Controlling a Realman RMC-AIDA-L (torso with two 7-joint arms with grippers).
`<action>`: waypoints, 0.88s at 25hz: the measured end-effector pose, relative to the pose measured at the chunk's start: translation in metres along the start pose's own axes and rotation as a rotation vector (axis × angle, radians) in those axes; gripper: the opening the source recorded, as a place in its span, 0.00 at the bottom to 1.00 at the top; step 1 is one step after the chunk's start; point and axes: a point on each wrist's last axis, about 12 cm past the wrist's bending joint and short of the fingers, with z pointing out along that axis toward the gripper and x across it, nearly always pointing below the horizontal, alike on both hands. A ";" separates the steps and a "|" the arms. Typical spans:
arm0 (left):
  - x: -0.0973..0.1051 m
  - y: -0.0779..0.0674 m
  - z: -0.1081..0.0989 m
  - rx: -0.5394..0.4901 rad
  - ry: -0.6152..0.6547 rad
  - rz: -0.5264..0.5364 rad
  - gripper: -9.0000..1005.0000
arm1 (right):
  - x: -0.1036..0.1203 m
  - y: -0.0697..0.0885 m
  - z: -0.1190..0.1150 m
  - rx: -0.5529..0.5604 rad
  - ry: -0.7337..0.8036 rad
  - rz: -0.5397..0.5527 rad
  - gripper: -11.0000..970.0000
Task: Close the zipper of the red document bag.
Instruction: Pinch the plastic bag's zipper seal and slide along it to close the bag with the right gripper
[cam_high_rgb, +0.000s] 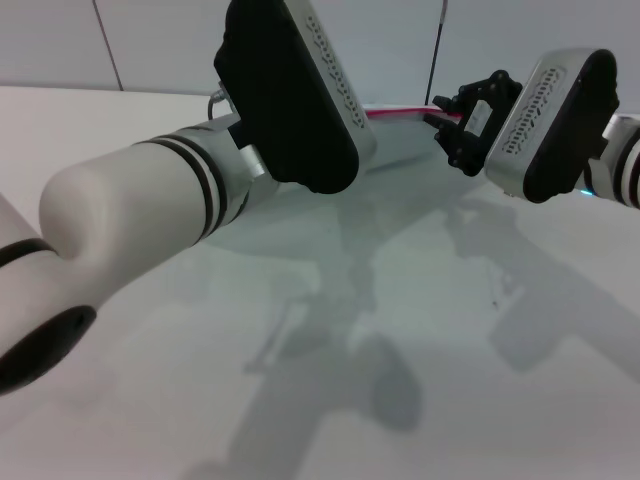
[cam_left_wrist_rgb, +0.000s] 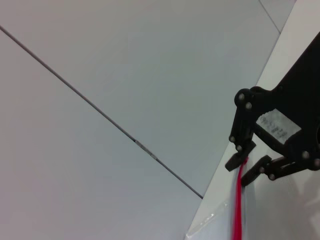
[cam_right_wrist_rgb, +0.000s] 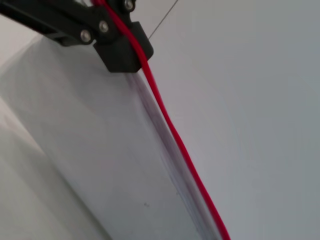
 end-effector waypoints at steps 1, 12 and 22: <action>0.000 0.000 0.000 0.000 0.000 0.000 0.05 | 0.000 0.000 0.000 0.000 0.001 0.000 0.22; -0.002 0.001 -0.002 -0.004 -0.007 -0.001 0.05 | 0.012 -0.005 0.002 0.050 0.053 0.010 0.06; -0.003 0.001 -0.011 -0.012 -0.018 -0.012 0.05 | 0.028 -0.013 0.002 0.122 0.118 0.028 0.05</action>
